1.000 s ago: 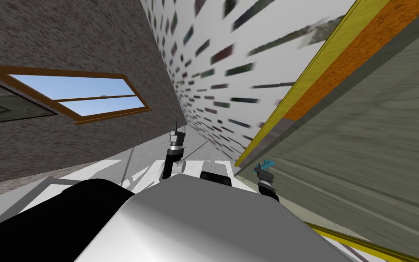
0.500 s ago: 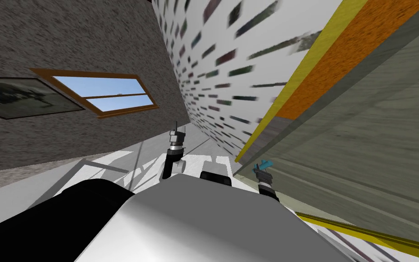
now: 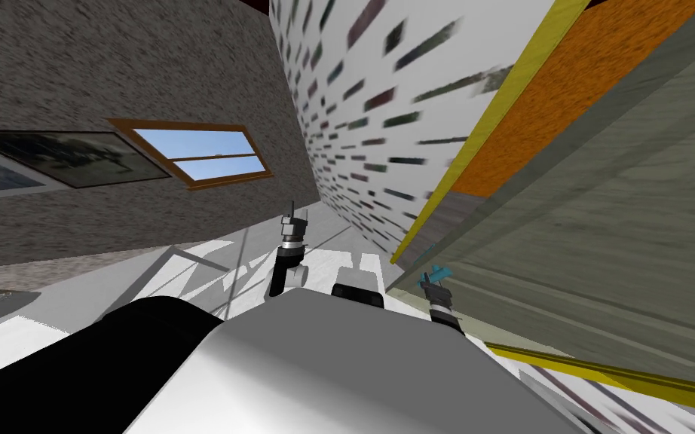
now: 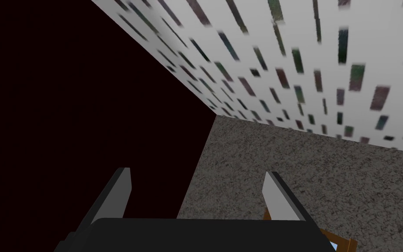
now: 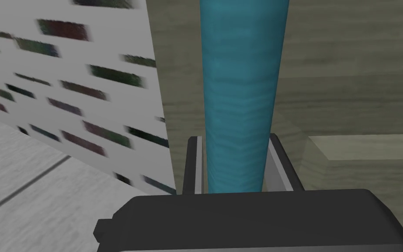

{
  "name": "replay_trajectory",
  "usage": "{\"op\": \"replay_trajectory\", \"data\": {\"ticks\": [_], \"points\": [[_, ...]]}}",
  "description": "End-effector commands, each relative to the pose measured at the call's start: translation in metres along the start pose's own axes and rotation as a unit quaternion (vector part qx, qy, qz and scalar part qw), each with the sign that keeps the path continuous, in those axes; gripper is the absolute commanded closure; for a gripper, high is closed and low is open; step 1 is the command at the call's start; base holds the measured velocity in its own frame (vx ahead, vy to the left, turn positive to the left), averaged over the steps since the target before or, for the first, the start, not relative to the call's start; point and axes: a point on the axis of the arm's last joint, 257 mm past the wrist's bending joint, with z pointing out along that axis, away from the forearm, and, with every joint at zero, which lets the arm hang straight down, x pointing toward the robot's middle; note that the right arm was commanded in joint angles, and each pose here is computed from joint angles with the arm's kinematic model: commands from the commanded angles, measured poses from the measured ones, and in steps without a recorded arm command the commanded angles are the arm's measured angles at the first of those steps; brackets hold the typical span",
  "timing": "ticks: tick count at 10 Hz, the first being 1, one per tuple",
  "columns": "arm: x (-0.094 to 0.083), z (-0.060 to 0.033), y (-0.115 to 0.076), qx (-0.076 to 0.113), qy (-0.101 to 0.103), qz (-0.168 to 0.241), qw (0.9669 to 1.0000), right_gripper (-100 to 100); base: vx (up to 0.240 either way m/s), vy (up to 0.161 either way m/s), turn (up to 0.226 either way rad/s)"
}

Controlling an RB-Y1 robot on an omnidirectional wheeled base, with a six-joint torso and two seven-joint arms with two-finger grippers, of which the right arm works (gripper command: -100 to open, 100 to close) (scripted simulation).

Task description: Pull the door open

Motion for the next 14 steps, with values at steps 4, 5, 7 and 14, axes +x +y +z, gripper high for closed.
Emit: {"op": "replay_trajectory", "data": {"ticks": [4, 5, 7, 14], "points": [[-0.001, -0.0245, -0.002, 0.041, -0.003, 0.002, 0.9991, 100, -0.255, -0.034, 0.136], [-0.001, -0.0286, -0.003, 0.049, -0.003, 0.002, 0.9988, 100, -0.253, -0.041, 0.1], [-0.003, -0.0312, -0.003, 0.053, -0.005, 0.003, 0.9986, 100, -0.127, -0.015, 0.072], [-0.001, -0.0542, 0.002, 0.085, -0.003, 0.002, 0.9964, 100, -0.205, -0.034, 0.122]]}}
